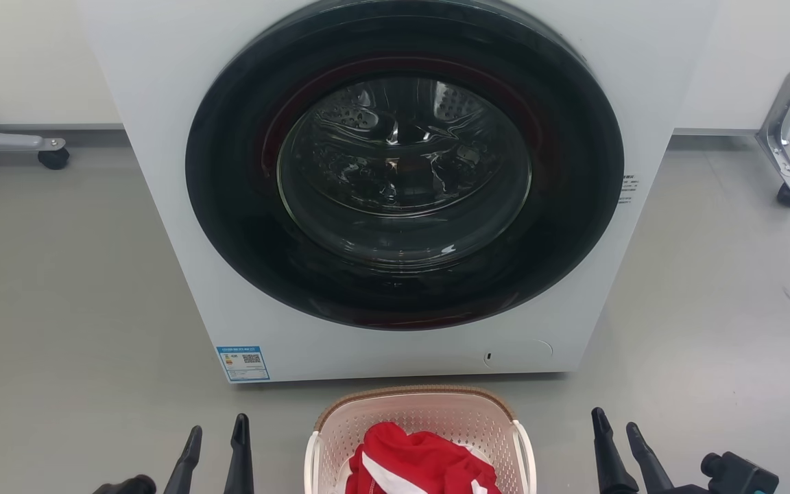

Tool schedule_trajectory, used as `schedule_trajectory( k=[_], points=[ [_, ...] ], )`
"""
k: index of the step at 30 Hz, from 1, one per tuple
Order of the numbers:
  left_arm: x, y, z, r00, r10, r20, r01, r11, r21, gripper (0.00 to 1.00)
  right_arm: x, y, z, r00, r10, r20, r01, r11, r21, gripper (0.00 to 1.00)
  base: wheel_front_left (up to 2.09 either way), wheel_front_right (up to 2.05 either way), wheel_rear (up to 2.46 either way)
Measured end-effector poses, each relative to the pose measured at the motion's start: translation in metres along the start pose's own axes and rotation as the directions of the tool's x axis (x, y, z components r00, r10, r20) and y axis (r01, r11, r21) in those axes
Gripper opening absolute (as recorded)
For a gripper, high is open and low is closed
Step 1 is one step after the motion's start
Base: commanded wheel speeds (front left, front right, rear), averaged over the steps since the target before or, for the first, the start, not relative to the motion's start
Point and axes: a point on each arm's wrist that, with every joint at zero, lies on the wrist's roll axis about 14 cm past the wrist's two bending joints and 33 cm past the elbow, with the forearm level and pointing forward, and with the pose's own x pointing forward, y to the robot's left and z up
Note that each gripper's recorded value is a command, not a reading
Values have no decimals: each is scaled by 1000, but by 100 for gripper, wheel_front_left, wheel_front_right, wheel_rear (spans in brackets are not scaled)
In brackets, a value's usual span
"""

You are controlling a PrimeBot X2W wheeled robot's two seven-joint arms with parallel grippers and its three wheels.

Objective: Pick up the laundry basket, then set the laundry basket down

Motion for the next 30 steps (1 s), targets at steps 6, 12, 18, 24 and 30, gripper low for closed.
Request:
schedule_trajectory(
  k=[6,12,18,24,30],
  points=[
    [-1,-7,1,1000,-23,18,21,995,96,100,1,8,0,999,29,12,-28,996,-90,100,0,0,0],
    [-2,-11,5,998,-38,45,30,983,181,100,3,16,4,998,57,35,-51,985,-167,100,0,0,0],
    [-4,-18,6,996,-65,62,47,965,256,100,2,23,3,995,86,45,-72,968,-241,100,0,0,0],
    [-7,-20,6,994,-75,79,46,946,322,100,2,29,7,991,115,68,-88,946,-312,100,0,0,0],
    [-8,-26,9,989,-104,103,57,919,389,100,1,36,9,985,148,84,-103,912,-396,100,0,0,0]
  ],
)
